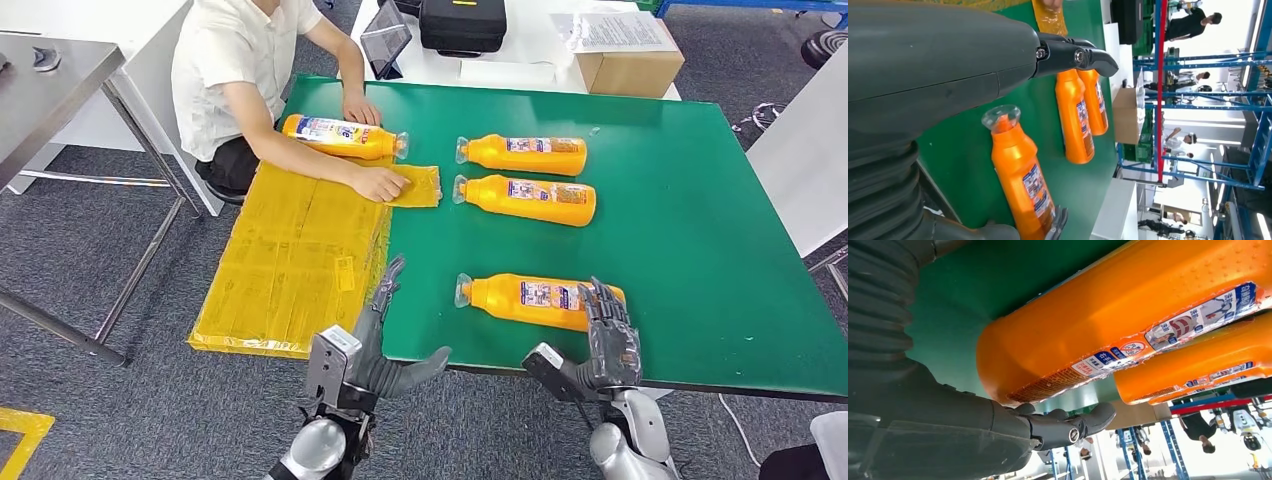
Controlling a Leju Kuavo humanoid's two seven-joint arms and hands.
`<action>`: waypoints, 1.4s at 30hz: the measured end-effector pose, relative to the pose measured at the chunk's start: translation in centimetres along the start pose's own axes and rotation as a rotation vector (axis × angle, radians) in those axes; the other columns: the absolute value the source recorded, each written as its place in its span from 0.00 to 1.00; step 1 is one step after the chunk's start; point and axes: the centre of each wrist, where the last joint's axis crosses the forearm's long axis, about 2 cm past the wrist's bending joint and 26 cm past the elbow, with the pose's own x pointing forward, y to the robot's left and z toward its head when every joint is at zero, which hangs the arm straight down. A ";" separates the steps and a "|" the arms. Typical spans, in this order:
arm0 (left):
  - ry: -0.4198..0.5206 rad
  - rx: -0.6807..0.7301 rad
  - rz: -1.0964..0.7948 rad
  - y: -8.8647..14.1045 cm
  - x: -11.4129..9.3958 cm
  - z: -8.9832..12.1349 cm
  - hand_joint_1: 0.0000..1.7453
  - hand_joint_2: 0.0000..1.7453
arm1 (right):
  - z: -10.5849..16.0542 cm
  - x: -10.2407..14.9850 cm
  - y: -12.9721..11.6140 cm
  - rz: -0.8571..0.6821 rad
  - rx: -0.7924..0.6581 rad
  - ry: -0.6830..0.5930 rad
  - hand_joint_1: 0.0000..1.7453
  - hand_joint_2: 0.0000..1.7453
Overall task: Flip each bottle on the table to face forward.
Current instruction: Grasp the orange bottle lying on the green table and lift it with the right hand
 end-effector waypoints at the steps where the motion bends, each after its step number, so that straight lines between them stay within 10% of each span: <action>1: 0.000 -0.001 -0.001 0.0 0.0 0.0 0.00 1.00 | -0.1 0.0 0.0 0.003 0.004 -0.003 0.00 1.00; 42: 0.080 -0.083 0.040 -1.2 0.0 -0.4 0.00 1.00 | -4.2 1.6 0.2 0.266 0.130 0.058 0.00 1.00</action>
